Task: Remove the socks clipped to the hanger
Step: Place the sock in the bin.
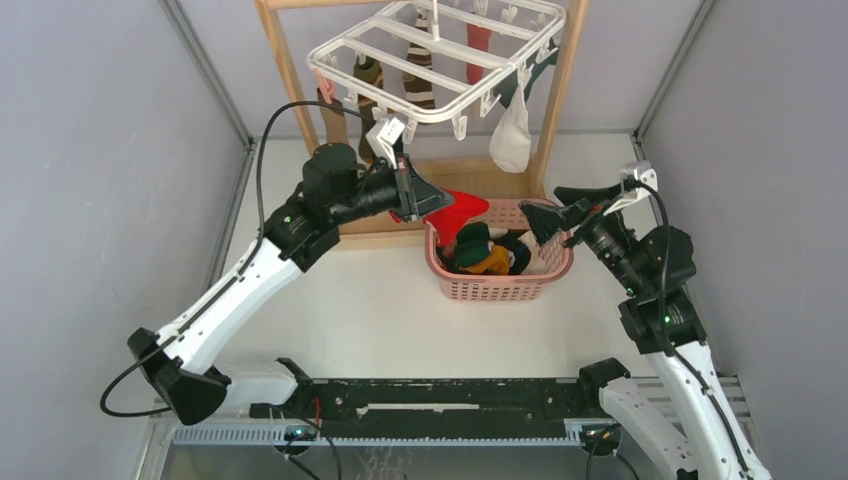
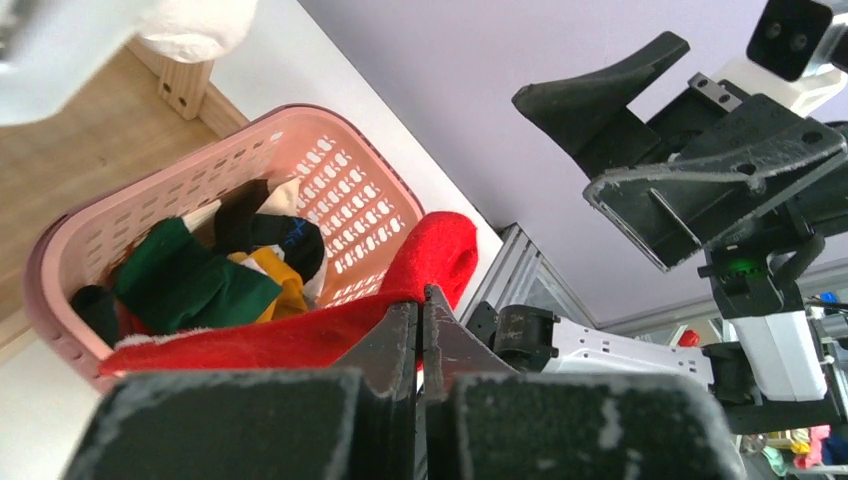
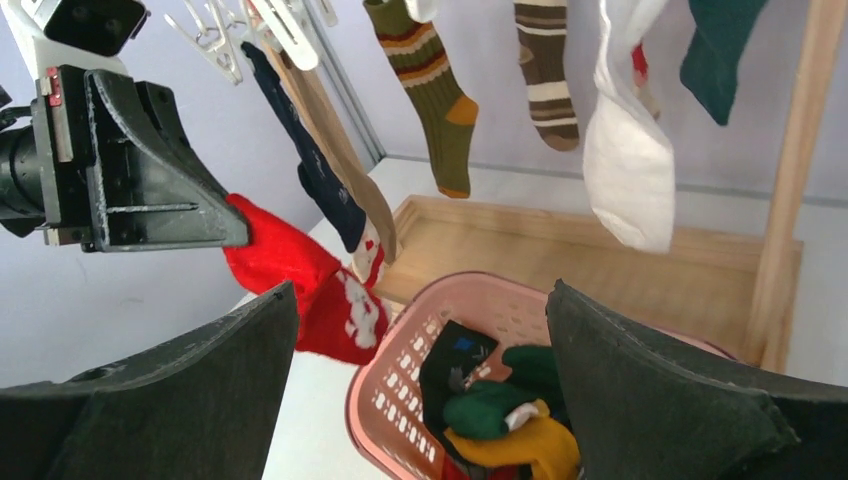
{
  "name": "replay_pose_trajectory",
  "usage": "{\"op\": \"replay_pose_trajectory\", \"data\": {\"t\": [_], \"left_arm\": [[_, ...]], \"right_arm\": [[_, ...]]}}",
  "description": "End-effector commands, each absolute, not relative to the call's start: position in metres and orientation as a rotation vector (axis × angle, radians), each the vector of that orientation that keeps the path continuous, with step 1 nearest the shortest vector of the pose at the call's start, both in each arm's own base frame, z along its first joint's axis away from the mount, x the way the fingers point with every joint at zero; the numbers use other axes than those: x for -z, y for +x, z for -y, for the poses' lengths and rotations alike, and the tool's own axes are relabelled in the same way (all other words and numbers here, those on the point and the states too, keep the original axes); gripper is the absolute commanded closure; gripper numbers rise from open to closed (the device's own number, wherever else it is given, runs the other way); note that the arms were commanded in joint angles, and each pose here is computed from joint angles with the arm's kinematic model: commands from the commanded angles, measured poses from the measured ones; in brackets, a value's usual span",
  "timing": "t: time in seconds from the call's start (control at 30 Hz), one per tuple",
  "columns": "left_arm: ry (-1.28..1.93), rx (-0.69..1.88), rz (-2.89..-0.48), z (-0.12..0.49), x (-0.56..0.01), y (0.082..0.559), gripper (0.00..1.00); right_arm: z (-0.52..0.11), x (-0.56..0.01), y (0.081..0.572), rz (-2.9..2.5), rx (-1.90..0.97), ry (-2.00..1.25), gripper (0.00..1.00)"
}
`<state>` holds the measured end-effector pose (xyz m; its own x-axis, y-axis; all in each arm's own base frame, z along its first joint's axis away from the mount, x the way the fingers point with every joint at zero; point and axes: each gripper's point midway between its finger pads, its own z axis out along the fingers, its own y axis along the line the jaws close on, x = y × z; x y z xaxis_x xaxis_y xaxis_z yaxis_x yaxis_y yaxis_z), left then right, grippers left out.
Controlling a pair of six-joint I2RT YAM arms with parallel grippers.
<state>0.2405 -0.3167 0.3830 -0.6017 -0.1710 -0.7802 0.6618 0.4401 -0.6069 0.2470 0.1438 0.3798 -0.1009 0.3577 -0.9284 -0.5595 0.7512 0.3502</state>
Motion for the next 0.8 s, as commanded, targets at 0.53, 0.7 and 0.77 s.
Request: {"op": "replay_pose_trajectory", "data": {"t": [0.53, 0.7, 0.77], "left_arm": [[0.441, 1.324, -1.831, 0.411, -0.37, 0.273, 0.93], [0.441, 1.288, -1.889, 0.421, -0.345, 0.278, 0.75], [0.444, 1.277, -1.902, 0.423, -0.339, 0.279, 0.66]], "right_arm": [[-0.111, -0.337, 0.234, -1.613, -0.708, -0.062, 0.0], [-0.107, -0.332, 0.234, -1.622, -0.699, -0.056, 0.0], [-0.106, -0.331, 0.233, -1.626, -0.698, -0.055, 0.0]]}}
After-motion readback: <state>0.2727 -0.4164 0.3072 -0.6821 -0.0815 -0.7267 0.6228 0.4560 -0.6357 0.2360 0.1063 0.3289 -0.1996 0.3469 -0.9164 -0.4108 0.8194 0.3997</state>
